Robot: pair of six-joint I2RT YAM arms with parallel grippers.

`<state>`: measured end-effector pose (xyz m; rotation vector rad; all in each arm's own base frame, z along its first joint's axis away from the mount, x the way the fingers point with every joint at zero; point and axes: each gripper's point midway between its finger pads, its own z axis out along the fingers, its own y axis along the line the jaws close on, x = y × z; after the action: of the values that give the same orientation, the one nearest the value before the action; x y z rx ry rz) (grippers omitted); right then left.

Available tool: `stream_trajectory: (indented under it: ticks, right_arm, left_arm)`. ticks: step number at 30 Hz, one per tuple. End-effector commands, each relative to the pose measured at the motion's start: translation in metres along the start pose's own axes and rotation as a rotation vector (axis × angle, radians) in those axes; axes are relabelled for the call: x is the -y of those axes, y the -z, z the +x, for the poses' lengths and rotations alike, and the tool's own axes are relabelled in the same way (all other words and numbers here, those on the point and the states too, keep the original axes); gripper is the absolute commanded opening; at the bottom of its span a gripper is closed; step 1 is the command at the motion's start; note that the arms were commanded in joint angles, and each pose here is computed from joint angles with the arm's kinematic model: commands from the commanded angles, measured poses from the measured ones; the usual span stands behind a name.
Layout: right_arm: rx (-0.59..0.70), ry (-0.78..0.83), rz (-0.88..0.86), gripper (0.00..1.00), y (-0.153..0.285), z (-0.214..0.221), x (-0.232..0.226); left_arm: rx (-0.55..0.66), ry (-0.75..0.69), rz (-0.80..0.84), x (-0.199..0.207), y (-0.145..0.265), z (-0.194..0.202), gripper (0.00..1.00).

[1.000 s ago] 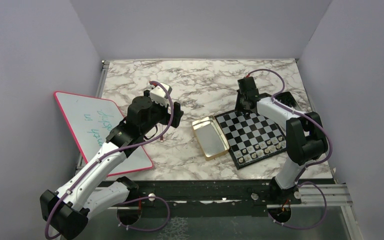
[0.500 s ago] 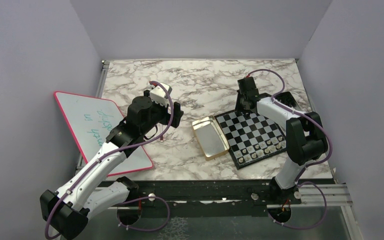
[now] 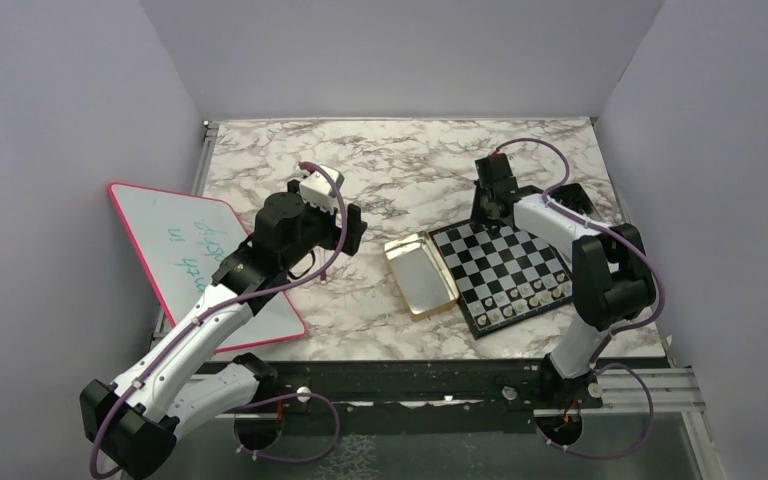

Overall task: Set up the chess pieces on the board
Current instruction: Place the chess piece on the chessboard.

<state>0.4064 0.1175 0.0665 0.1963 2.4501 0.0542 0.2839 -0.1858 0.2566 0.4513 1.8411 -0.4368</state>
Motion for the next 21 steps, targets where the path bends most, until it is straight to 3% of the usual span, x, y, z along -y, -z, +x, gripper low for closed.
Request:
stream_trajectory:
  ticks: [1,12,21]
  right_arm:
    - [0.026,0.001,0.004,0.26,0.006,-0.014,0.0]
    - [0.083,0.033,0.002,0.32,0.028,-0.042,-0.002]
    - [0.228,0.007,0.113,0.34,0.06,-0.091,0.028]
  left_arm:
    - [0.013,-0.013,-0.014,-0.003,0.001,-0.001,0.99]
    - [0.012,-0.011,-0.012,-0.003,0.0,-0.001,0.99]
    - [0.013,0.001,0.002,0.0,0.001,-0.002,0.99]
